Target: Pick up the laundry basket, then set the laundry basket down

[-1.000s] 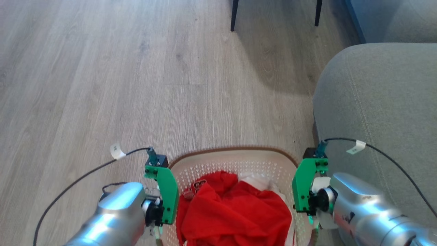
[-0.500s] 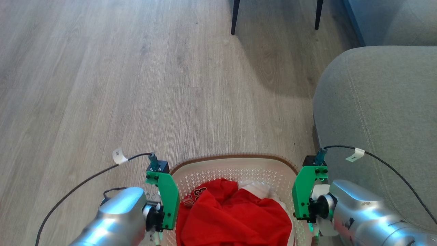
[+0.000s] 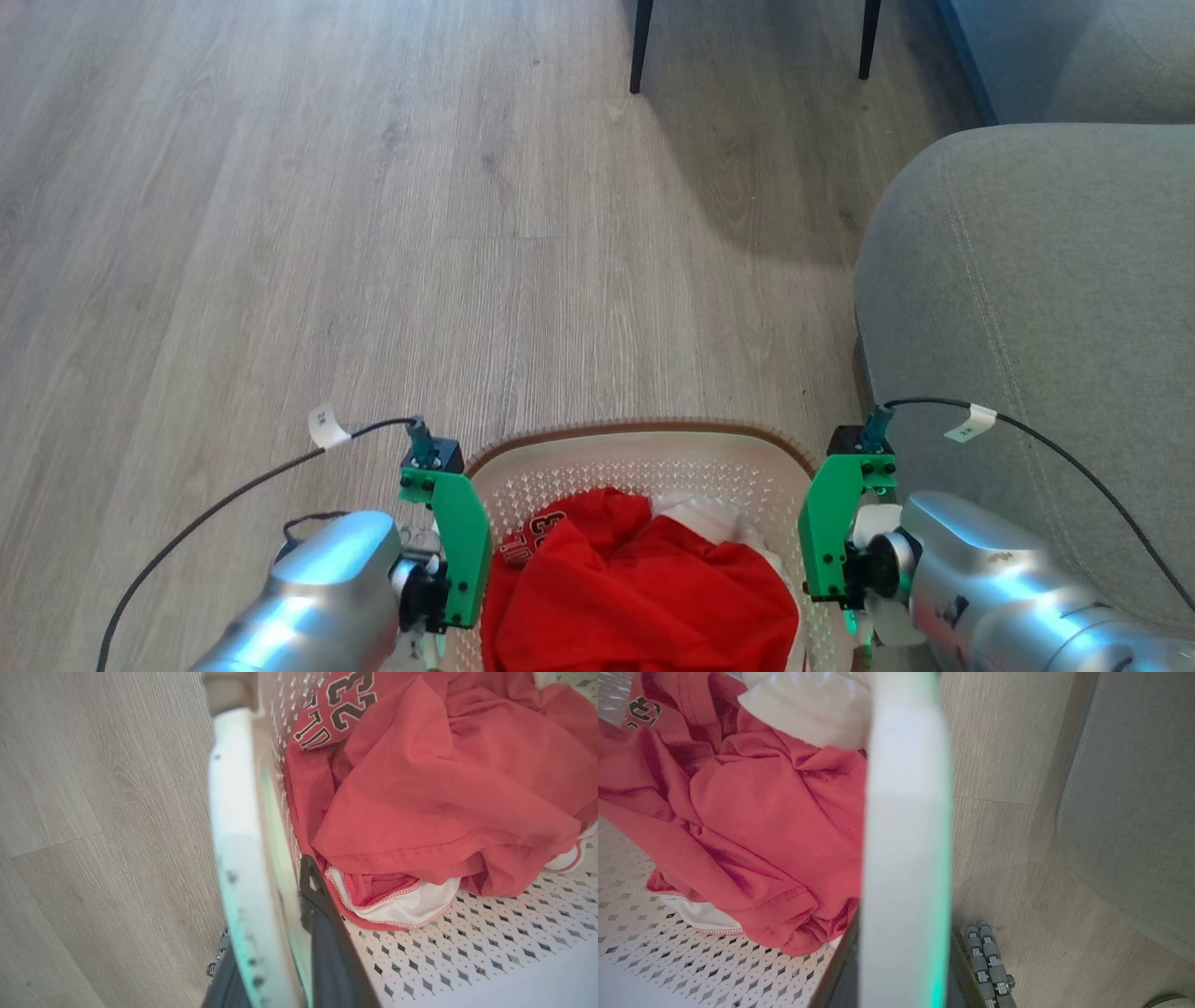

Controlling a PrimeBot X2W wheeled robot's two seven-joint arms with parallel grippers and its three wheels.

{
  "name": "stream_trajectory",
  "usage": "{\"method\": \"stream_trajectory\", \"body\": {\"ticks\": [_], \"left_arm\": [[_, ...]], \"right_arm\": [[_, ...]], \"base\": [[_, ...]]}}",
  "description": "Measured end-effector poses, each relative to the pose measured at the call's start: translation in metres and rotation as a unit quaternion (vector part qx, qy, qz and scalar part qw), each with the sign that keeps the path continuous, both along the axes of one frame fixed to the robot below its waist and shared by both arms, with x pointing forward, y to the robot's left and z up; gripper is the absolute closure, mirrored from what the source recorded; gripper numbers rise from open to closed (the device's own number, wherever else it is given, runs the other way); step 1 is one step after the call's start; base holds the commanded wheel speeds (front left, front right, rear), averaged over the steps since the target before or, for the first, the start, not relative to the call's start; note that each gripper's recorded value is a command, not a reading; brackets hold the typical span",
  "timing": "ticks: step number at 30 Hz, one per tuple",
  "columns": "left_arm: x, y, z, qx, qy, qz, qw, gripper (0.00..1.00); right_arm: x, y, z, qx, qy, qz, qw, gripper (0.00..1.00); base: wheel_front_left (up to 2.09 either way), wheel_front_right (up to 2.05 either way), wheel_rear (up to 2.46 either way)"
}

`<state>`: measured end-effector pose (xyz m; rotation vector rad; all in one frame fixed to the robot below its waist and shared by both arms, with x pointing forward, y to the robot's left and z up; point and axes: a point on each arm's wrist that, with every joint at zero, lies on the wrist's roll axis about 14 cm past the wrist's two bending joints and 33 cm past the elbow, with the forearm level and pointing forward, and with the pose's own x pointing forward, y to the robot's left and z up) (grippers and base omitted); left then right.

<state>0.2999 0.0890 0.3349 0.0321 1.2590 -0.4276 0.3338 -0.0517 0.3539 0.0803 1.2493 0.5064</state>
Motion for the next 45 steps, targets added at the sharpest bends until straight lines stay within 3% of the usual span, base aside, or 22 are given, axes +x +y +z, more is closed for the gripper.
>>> {"method": "stream_trajectory", "body": {"ticks": [45], "left_arm": [[-0.0003,0.0015,0.0019,0.000,-0.004,0.002,1.000,1.00]], "right_arm": [[-0.0010,0.0012,0.0016,-0.001,-0.002,0.003,1.000,1.00]], "base": [[0.00,0.00,0.00]]}}
